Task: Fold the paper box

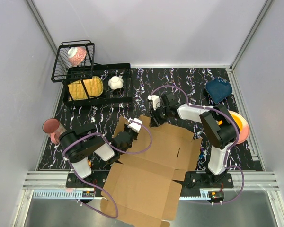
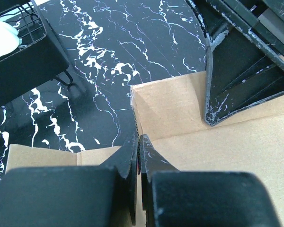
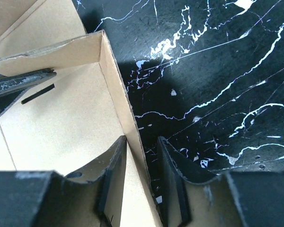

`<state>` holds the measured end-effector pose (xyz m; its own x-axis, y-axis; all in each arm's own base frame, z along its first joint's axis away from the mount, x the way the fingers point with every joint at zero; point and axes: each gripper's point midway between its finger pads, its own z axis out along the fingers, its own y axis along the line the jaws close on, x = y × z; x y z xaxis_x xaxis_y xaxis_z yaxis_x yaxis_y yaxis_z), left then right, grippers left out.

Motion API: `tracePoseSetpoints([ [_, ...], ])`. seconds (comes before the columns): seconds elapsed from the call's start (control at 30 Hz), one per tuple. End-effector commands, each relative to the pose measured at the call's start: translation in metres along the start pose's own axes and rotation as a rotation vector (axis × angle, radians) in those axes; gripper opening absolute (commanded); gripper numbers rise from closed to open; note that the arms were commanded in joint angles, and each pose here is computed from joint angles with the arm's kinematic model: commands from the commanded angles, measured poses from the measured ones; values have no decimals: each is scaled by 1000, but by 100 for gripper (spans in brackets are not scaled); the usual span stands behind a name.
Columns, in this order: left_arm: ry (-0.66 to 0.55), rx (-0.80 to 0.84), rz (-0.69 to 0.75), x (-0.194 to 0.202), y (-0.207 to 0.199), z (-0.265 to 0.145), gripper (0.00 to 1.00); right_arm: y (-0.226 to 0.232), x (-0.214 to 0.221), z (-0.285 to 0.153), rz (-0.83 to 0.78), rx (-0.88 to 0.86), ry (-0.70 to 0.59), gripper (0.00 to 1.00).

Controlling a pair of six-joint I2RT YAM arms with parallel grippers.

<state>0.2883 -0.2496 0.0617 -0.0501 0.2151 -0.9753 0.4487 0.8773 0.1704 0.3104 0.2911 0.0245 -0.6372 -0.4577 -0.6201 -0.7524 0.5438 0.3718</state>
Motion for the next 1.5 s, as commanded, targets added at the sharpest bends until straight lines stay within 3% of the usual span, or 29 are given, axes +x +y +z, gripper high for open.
tracePoseSetpoints([
  [0.0,-351,-54,-190,-94,12,-1,0,-4,-12,-6,-41,53,-33,40],
  [0.53,-348,-44,-193,-93,8,-4,0,8,-63,-20,-48,33,-156,48],
  [0.83,-354,-61,-204,-96,11,-4,0,10,-43,-12,-15,-2,-97,31],
  [0.93,-362,-59,-207,-99,10,-4,0,10,-39,-13,-15,6,-93,40],
  [1.13,-359,-49,-219,-98,7,-2,0,11,-36,-12,-10,-1,-80,43],
  [1.37,-357,-50,-216,-98,4,-4,0,11,-29,-8,4,-14,-52,32],
  [1.47,-361,-63,-217,-100,7,-4,0,11,-27,-6,7,-17,-38,20],
])
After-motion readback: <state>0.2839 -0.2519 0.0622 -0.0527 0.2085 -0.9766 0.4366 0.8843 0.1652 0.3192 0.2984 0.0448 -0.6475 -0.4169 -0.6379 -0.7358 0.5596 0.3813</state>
